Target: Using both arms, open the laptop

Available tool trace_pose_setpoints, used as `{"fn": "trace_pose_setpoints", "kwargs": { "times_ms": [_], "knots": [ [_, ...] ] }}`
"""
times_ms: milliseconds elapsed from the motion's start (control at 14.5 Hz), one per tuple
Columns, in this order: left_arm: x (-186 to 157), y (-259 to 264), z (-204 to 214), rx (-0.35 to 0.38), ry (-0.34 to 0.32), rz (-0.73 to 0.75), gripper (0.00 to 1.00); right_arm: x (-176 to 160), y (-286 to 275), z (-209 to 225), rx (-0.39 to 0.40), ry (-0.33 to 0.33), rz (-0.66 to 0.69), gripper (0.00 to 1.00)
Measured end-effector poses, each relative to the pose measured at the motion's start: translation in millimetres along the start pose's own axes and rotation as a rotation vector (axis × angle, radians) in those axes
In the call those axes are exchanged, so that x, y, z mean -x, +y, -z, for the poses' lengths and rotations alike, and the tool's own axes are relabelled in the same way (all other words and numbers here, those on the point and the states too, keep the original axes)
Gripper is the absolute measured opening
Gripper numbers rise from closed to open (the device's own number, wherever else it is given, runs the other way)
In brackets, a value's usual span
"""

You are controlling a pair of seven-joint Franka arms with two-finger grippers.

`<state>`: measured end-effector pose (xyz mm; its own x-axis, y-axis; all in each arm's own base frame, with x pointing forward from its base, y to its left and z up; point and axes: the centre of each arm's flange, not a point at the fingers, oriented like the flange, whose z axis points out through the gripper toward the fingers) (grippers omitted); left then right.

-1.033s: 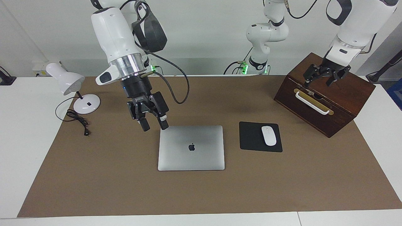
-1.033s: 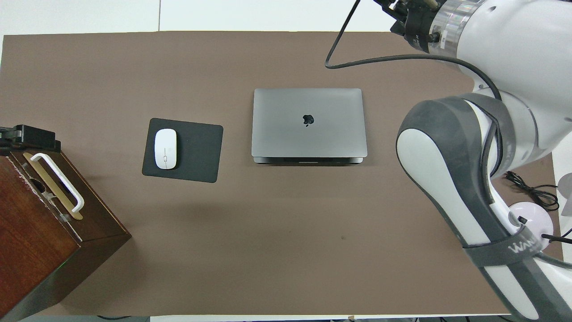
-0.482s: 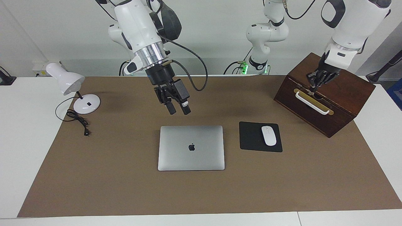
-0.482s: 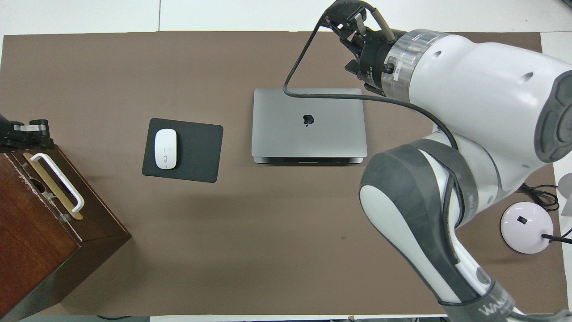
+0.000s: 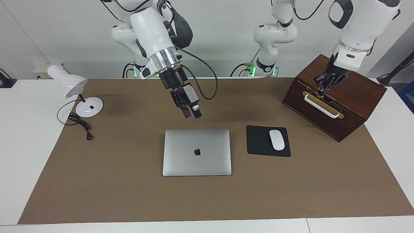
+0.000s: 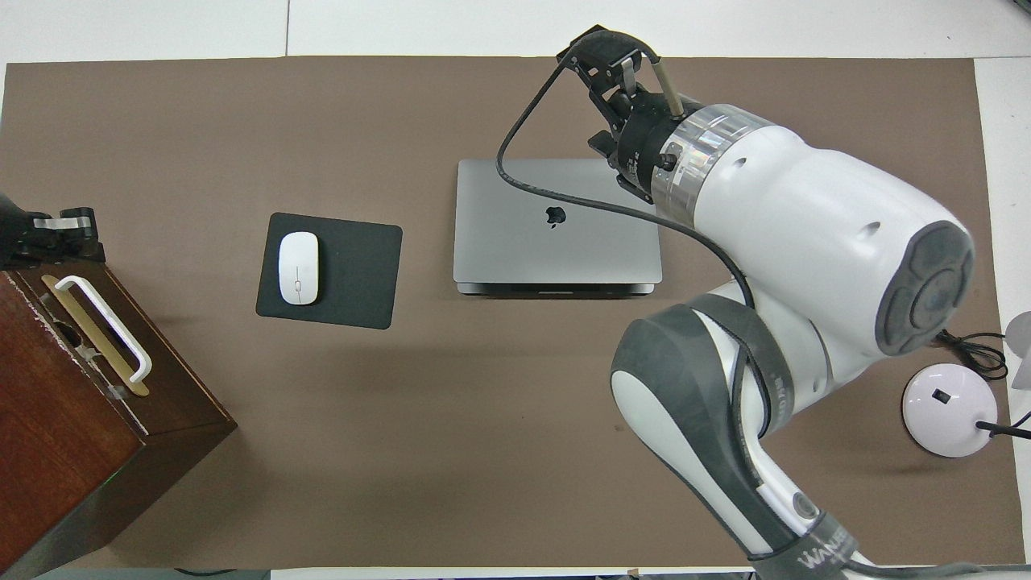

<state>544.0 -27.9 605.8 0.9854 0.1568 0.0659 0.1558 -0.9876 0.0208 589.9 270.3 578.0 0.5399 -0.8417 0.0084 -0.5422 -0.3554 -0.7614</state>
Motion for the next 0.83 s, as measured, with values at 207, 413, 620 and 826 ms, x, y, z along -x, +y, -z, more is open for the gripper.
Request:
{"fn": "trace_pose_setpoints", "kwargs": {
  "times_ms": [207, 413, 620, 826],
  "knots": [
    [1.7, 22.8, -18.5, 0.008, 0.024, -0.041, 0.01, 13.5, 8.4, 2.1, 0.0, -0.006, -0.029, 1.0],
    [4.2, 44.1, -33.6, 0.018, 0.05, -0.078, 0.01, 28.6, 14.4, 15.1, 0.005, -0.006, -0.068, 1.0],
    [2.0, 69.2, -61.1, 0.034, 0.087, -0.118, 0.01, 42.7, 30.2, 24.1, 0.028, -0.003, -0.098, 1.0],
    [-6.4, 99.8, -99.4, 0.054, 0.102, -0.153, 0.01, 51.6, 47.3, 31.1, 0.052, 0.005, -0.119, 1.0]
  ]
}}
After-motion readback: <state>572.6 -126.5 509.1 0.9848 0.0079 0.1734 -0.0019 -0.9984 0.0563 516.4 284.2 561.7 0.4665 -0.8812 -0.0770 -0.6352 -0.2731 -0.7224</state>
